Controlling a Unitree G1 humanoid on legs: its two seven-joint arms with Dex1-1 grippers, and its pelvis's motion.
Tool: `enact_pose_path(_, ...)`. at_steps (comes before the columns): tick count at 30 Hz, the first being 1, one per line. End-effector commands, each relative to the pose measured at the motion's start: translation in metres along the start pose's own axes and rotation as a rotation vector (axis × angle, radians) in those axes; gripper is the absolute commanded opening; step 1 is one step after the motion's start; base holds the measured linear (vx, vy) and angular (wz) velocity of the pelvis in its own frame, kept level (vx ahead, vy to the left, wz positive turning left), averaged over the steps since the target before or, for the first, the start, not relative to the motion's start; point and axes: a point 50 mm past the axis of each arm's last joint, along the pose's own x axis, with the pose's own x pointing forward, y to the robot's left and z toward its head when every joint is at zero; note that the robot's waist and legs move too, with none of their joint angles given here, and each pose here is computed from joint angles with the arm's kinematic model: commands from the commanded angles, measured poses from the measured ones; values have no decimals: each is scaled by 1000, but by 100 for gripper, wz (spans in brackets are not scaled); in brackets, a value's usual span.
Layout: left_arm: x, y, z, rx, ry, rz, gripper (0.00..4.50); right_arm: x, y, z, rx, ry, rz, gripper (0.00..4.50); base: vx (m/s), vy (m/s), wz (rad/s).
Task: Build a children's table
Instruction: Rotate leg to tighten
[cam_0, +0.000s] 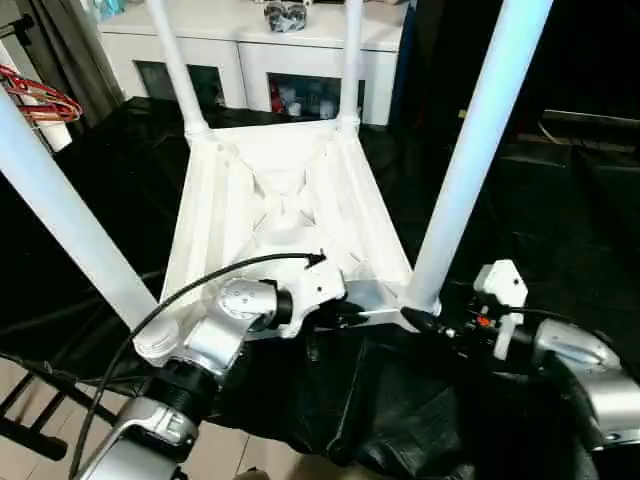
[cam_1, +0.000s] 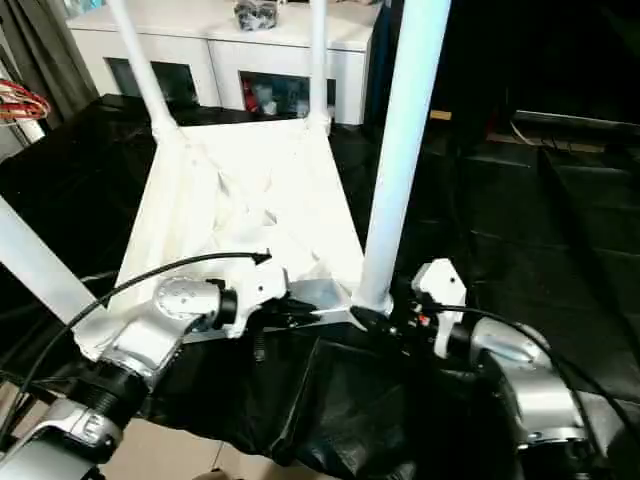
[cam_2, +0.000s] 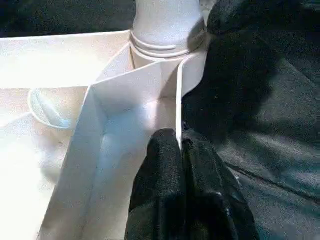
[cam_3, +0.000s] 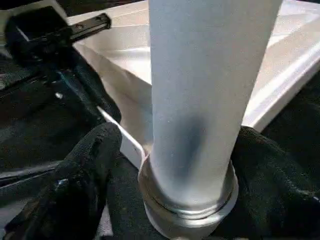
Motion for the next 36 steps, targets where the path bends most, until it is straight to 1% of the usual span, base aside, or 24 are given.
enact_pose_path(1, 0, -5, 3, 28, -26, -50, 0, 5, 2, 8, -25, -17, 35, 369, 0, 0, 0)
enact_pose_path(5, -2, -5, 2, 36, -15, -66, 0, 14, 0, 9, -40, -10, 27, 369, 0, 0, 0)
enact_pose_path(10, -3, -5, 2, 42, -11, -77, 0, 18, 2, 8, -45, 18, 81, 369, 0, 0, 0)
enact_pose_path(11, -3, -5, 2, 43, -10, -80, 0, 18, 3, 8, -44, 21, 90, 354, 0, 0, 0)
enact_pose_path(14, -4, -5, 2, 47, -8, -89, 0, 18, 4, 8, -39, 32, 131, 343, 0, 0, 0)
enact_pose_path(15, -4, -5, 2, 47, -7, -90, 0, 17, 4, 8, -39, 35, 138, 326, 0, 0, 0)
enact_pose_path(16, -5, -5, 1, 49, -3, -93, 0, 17, 5, 8, -43, 47, 157, 326, 0, 0, 0)
enact_pose_path(17, -6, -4, 1, 50, -1, -94, 0, 17, 4, 8, -45, 51, 161, 309, 0, 0, 0)
enact_pose_path(21, -7, -4, 0, 53, 8, -101, 0, 17, 3, 9, -45, 55, 171, 288, 0, 0, 0)
enact_pose_path(22, -8, -3, -1, 55, 14, -107, 0, 17, 2, 9, -43, 59, 180, 264, 0, 0, 0)
enact_pose_path(25, -11, -3, -3, 60, 29, -121, 0, 19, 2, 9, -41, 67, 201, 256, 0, 0, 0)
enact_pose_path(28, -13, -2, -5, 62, 41, -132, 0, 21, 3, 8, -40, 77, 222, 223, 0, 0, 0)
enact_pose_path(32, -15, -1, -5, 64, 49, -141, 0, 23, 4, 8, -35, 79, 237, 199, 0, 0, 0)
enact_pose_path(36, -17, 3, -5, 63, 53, -135, 0, 27, 8, 5, -28, 82, 258, 194, 0, 0, 0)
